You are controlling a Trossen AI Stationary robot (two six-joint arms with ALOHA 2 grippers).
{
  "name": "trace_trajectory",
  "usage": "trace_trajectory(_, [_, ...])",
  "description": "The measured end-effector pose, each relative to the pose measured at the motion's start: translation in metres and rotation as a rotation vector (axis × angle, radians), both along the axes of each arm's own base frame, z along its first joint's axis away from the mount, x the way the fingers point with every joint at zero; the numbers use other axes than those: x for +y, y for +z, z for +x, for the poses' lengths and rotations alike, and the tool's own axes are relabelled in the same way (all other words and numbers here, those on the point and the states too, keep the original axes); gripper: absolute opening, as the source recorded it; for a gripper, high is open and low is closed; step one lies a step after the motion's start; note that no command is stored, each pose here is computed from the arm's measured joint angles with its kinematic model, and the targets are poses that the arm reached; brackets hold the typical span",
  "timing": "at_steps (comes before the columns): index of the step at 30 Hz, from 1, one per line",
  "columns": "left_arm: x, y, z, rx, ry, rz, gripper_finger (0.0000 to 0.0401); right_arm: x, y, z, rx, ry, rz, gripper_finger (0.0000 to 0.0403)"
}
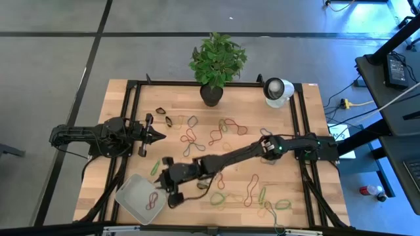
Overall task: Pick and place rubber bands into bin
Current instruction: Put the green rubber band into the gray bin
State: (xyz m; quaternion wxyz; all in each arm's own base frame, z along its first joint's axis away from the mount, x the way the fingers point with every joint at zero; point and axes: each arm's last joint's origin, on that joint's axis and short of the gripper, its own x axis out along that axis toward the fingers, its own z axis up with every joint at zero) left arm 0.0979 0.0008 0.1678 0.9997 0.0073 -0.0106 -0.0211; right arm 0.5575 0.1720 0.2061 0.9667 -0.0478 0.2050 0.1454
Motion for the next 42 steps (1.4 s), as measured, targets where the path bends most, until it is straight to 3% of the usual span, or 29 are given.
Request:
trace_trajectory(5, [0.0,0.0,0.0,0.0,0.0,0.0,0.0004,-0.006,0.0,-0.002,0.06,0.103,0.034,0.0011])
trace_trajectory(14, [0.0,0.0,0.0,0.0,0.0,0.0,0.0004,-0.015,-0.012,-0.006,0.157,0.082,0.013,0.0005])
trace_trajectory(18, [0.0,0.0,0.0,0.0,0.0,0.0,0.0004,-0.02,-0.029,-0.022,0.192,0.032,-0.003,0.0003])
trace_trajectory(21, [0.0,0.0,0.0,0.0,0.0,0.0,0.0004,-0.033,-0.029,-0.049,0.111,-0.039,0.043,0.0004])
trace_trajectory(25, [0.0,0.0,0.0,0.0,0.0,0.0,0.0004,-0.056,-0.032,-0.111,-0.032,-0.172,0.11,0.0004])
trace_trajectory(32, [0.0,0.0,0.0,0.0,0.0,0.0,0.0004,-0.087,-0.052,-0.215,-0.078,-0.352,0.183,0.0002])
trace_trajectory(35, [0.0,0.0,0.0,0.0,0.0,0.0,0.0004,-0.095,-0.064,-0.247,-0.048,-0.393,0.189,0.0002])
trace_trajectory(42, [0.0,0.0,0.0,0.0,0.0,0.0,0.0004,-0.105,-0.087,-0.292,0.013,-0.438,0.19,0.0002])
